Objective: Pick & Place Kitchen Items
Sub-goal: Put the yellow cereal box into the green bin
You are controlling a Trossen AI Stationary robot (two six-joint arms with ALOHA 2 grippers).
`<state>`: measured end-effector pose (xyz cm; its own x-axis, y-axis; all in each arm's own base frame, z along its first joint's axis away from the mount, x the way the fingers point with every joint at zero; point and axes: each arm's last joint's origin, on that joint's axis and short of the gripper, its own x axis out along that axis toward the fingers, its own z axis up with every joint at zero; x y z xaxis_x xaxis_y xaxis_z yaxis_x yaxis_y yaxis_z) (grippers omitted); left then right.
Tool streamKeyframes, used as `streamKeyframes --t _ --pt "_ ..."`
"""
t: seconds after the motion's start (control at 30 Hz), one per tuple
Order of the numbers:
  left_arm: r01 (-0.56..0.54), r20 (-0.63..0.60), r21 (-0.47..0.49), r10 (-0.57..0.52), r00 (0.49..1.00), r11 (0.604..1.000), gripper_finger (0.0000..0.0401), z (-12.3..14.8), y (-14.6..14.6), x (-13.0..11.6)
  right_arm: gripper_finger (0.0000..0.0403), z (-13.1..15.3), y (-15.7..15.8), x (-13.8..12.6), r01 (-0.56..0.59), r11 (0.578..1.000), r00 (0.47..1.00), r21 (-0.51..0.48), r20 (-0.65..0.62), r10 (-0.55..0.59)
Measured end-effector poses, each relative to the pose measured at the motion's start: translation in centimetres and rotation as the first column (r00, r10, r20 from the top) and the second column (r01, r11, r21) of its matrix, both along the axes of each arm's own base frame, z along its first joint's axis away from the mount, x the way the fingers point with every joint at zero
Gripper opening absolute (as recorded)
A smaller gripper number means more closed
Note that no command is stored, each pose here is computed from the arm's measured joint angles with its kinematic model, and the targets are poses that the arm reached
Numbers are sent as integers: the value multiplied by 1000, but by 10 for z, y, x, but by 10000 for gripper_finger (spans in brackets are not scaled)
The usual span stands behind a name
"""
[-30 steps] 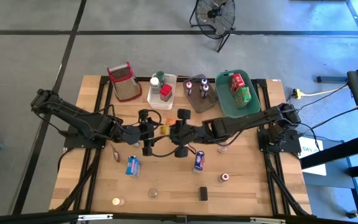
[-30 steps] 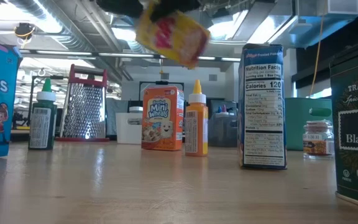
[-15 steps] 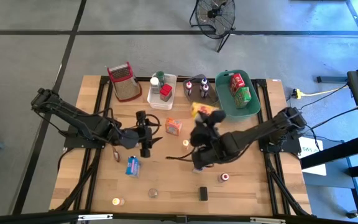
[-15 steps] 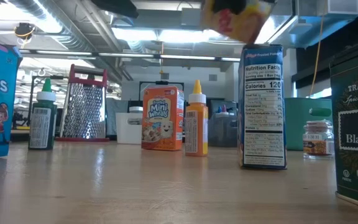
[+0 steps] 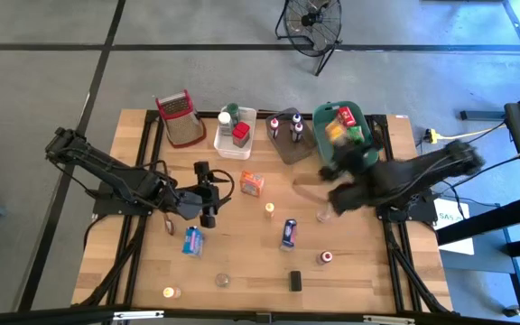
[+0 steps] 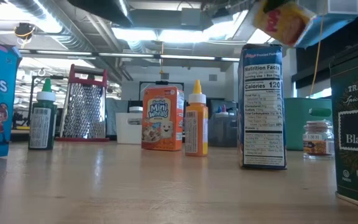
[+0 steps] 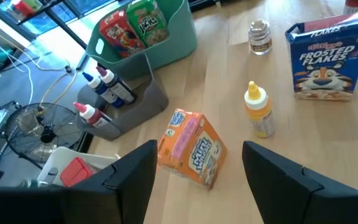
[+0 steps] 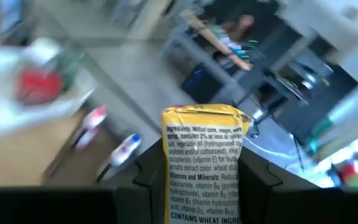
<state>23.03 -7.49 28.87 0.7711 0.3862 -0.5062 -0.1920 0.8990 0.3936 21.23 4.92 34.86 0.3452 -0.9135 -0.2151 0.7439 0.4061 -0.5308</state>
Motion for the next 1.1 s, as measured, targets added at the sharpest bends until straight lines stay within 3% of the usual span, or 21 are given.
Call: streamKeyframes --t 0.1,0.2,0.3,0.47,0.6,0.73,0.9,1.1 --pt "-12 -21 -1 12 1000 1000 230 -2 1 -2 129 -14 -23 -31 92 995 985 23 144 -94" --pt "-13 -29 3 13 999 1000 232 -3 1 -2 129 -36 -37 -51 156 988 929 17 337 -153" --pt "-17 -26 4 17 1000 1000 232 -2 1 -2 129 -60 -40 -53 177 984 862 -10 485 -150" --pt "-3 -36 24 4 999 1000 231 -2 1 -2 128 -89 -45 -40 226 974 845 -17 501 -187" --pt "-3 -37 26 4 999 1000 232 -2 1 -2 128 -100 -58 -26 303 953 778 26 571 -262" --pt "-3 -37 26 4 999 1000 230 -2 1 -2 128 -103 -72 -13 367 930 780 28 534 -325" --pt "2 -40 32 -1 999 999 232 -3 1 -2 128 -109 -97 5 382 913 792 142 458 -403" --pt "2 -65 39 0 998 999 230 -4 2 -4 128 -113 -122 24 396 906 810 147 409 -421"
